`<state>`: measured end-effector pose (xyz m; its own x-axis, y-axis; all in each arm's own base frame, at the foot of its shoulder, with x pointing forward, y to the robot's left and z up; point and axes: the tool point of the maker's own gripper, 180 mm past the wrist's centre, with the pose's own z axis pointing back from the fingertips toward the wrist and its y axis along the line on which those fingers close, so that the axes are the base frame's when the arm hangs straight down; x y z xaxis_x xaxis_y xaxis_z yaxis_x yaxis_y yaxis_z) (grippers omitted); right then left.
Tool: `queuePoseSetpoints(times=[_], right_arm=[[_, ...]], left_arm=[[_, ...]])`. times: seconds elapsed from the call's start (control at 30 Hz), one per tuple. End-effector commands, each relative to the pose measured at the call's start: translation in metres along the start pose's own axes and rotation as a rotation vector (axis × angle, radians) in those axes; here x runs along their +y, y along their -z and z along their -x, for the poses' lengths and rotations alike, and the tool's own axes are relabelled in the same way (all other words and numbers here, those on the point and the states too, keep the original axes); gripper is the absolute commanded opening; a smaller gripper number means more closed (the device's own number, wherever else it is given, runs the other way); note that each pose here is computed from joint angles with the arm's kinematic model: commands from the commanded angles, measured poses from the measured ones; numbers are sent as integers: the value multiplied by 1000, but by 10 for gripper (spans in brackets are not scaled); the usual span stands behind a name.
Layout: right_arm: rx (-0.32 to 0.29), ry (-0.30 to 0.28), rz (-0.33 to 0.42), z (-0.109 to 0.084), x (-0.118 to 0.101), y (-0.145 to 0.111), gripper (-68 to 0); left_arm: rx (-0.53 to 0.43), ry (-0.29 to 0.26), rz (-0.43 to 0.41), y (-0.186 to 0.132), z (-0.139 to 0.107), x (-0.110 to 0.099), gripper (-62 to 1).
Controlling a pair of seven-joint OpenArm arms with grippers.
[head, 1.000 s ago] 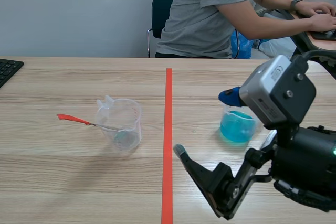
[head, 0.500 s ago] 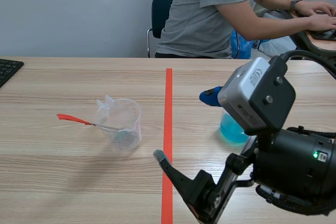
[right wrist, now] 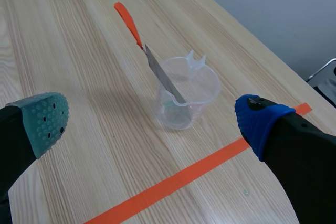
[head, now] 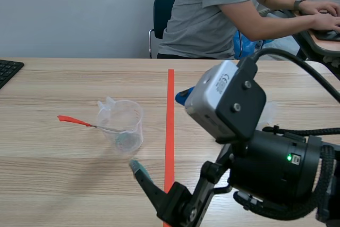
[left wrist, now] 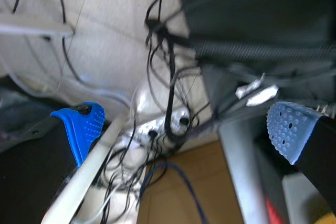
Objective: Do the redox reaction experiment.
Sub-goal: 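Lift the metal plate out of the left beaker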
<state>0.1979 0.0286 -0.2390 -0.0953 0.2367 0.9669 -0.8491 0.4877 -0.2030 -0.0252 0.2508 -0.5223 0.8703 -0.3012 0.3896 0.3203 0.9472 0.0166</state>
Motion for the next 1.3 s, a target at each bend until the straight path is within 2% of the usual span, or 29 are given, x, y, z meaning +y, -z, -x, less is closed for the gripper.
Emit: queuePoseSetpoints(times=[0.0, 0.37, 0.53, 0.67, 0.7, 0.73, 0.87, 0.9, 1.03, 1.27], right_arm=[[-47, -23, 3, -15, -4, 4, 4], [-87, -67, -27, -26, 5, 21, 4], [-76, -86, -26, -19, 4, 34, 4], [-82, -77, -38, -17, 6, 45, 4], [-87, -78, -42, -18, 7, 48, 4], [-86, -78, -46, -17, 8, 51, 4], [-89, -94, -52, -18, 11, 65, 4], [-89, -97, -50, -18, 11, 68, 4], [-77, -122, -53, -16, 13, 83, 4], [-69, -124, -55, -13, 15, 105, 4]], left_arm=[[-11, 6, -7, -3, -2, 3, 14], [-42, 4, -12, -1, -9, 3, 14], [-44, 4, -15, -1, -9, 3, 14], [-45, 6, -23, -1, -10, 4, 14], [-43, 8, -26, -1, -9, 5, -9], [-43, 11, -34, -1, -9, 6, -100], [-42, 12, -37, -1, -9, 7, -536], [-42, 13, -37, -1, -9, 7, -600], [-42, 13, -37, -1, -9, 7, -591], [-43, 12, -37, -1, -9, 7, -591]])
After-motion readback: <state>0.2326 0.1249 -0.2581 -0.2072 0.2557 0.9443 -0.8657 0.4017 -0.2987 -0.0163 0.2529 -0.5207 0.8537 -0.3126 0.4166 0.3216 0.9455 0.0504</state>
